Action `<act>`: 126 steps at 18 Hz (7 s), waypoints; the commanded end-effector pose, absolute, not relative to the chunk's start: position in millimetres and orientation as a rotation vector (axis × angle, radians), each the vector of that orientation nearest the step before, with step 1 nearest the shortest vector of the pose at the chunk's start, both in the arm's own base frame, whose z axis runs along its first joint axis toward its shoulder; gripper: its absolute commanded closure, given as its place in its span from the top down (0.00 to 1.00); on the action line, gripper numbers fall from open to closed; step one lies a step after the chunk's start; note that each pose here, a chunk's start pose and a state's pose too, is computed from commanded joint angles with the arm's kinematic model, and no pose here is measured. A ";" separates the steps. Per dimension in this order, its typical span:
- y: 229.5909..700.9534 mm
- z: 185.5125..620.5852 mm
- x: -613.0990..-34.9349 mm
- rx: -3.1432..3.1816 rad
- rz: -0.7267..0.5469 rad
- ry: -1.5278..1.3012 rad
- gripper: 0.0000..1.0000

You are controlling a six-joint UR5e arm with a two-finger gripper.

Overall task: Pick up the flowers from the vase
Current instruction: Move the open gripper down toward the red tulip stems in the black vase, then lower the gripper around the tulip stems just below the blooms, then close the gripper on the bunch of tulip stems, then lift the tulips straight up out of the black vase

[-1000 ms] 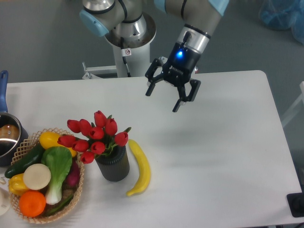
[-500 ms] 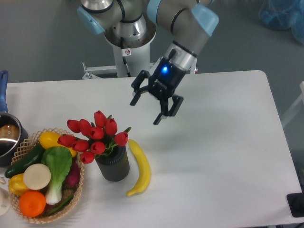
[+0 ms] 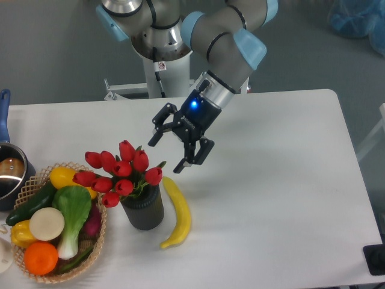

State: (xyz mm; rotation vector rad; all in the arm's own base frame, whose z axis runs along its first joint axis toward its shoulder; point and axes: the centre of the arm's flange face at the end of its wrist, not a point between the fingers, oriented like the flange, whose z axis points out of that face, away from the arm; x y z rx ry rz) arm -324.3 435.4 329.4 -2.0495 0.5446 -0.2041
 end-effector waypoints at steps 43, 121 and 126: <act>496.3 312.8 -314.4 -1.938 -0.328 0.609 0.98; 493.4 473.4 -325.5 -1.568 -0.426 0.464 0.47; 493.3 486.1 -323.6 -1.540 -0.427 0.476 0.47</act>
